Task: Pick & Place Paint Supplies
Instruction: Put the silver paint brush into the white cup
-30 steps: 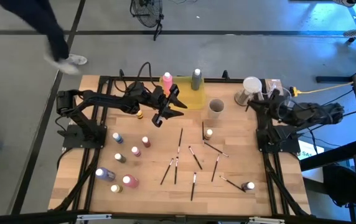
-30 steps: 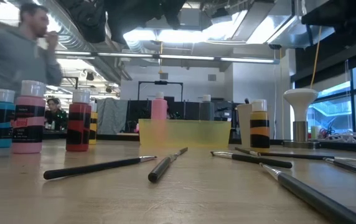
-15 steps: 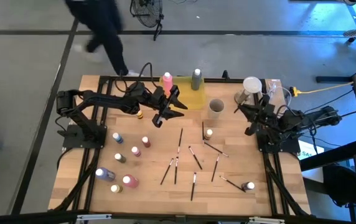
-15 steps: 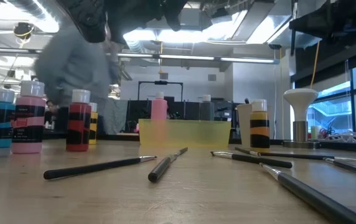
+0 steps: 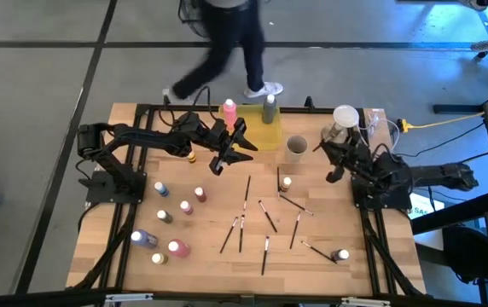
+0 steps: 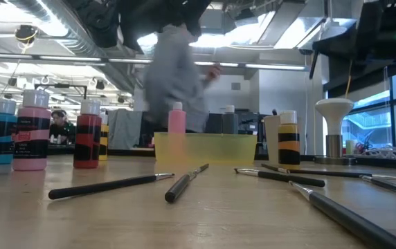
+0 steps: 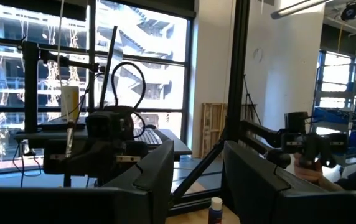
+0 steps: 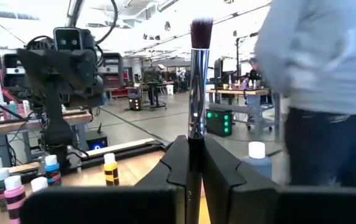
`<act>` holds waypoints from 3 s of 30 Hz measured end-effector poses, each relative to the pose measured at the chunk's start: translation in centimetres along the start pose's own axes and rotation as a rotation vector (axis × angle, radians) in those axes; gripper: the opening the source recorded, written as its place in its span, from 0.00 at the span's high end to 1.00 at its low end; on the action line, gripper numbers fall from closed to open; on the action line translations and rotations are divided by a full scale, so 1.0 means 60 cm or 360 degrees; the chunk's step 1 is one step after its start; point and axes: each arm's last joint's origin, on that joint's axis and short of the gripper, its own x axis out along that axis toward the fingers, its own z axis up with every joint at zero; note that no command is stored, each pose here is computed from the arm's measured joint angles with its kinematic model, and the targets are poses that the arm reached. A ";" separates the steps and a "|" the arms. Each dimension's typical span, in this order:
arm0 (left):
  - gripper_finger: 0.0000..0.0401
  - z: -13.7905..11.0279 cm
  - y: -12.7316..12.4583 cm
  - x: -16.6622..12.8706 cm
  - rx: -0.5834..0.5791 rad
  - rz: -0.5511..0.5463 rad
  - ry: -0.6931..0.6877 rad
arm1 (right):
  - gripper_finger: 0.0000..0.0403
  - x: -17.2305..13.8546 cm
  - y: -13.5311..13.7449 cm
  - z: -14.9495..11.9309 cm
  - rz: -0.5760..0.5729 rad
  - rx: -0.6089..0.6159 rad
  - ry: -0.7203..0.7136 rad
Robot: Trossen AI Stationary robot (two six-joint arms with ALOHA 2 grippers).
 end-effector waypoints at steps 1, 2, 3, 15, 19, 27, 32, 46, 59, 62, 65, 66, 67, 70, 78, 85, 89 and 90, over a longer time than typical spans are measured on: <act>0.66 0.000 0.000 0.000 0.0000 0.0000 0.0000 | 0.95 0.002 -0.003 -0.003 -0.0009 0.0003 0.0007; 0.66 0.000 0.000 0.000 0.0000 0.0000 0.0000 | 0.95 0.003 -0.005 -0.006 -0.0018 0.0006 0.0017; 0.66 0.000 0.000 0.000 0.0000 0.0000 0.0000 | 0.95 0.005 -0.007 -0.009 -0.0030 0.0003 0.0026; 0.66 0.000 0.001 0.000 0.0002 0.0003 0.0000 | 0.95 0.021 -0.027 -0.036 -0.0083 -0.0013 0.0126; 0.66 0.000 0.001 -0.001 0.0003 0.0006 0.0000 | 0.95 0.028 -0.030 -0.043 -0.0114 -0.0035 0.0168; 0.66 -0.003 0.002 -0.001 0.0027 0.0013 0.0024 | 0.95 0.044 -0.030 -0.051 -0.0066 -0.0037 0.0186; 0.66 -0.004 0.002 -0.001 0.0032 0.0014 0.0029 | 0.95 0.053 -0.033 -0.060 -0.0085 -0.0058 0.0231; 0.66 -0.008 0.003 -0.001 -0.0004 0.0023 0.0060 | 0.95 0.076 -0.038 -0.082 -0.0110 -0.0081 0.0307; 0.66 -0.008 0.003 -0.001 -0.0007 0.0024 0.0063 | 0.95 0.102 -0.037 -0.093 -0.0122 -0.0105 0.0368; 0.66 -0.008 0.003 -0.001 -0.0012 0.0024 0.0063 | 0.95 0.102 -0.037 -0.094 -0.0121 -0.0129 0.0375; 0.66 -0.009 0.003 -0.001 -0.0016 0.0023 0.0069 | 0.95 0.102 -0.037 -0.095 -0.0123 -0.0130 0.0377; 0.66 -0.009 0.003 -0.001 -0.0017 0.0024 0.0071 | 0.95 0.102 -0.037 -0.095 -0.0123 -0.0131 0.0380; 0.66 -0.009 0.003 -0.001 -0.0018 0.0024 0.0072 | 0.95 0.102 -0.037 -0.095 -0.0123 -0.0131 0.0382; 0.66 -0.009 0.003 -0.001 -0.0018 0.0024 0.0073 | 0.95 0.102 -0.037 -0.095 -0.0123 -0.0132 0.0385; 0.66 -0.011 0.004 -0.001 -0.0026 0.0027 0.0087 | 0.95 0.102 -0.037 -0.096 -0.0123 -0.0136 0.0387; 0.66 -0.011 0.004 -0.001 -0.0028 0.0028 0.0091 | 0.95 0.101 -0.037 -0.097 -0.0123 -0.0139 0.0397; 0.66 -0.011 0.004 -0.001 -0.0028 0.0030 0.0091 | 0.95 0.101 -0.037 -0.097 -0.0123 -0.0139 0.0397; 0.66 -0.011 0.004 -0.001 -0.0028 0.0029 0.0091 | 0.95 0.101 -0.037 -0.097 -0.0123 -0.0139 0.0397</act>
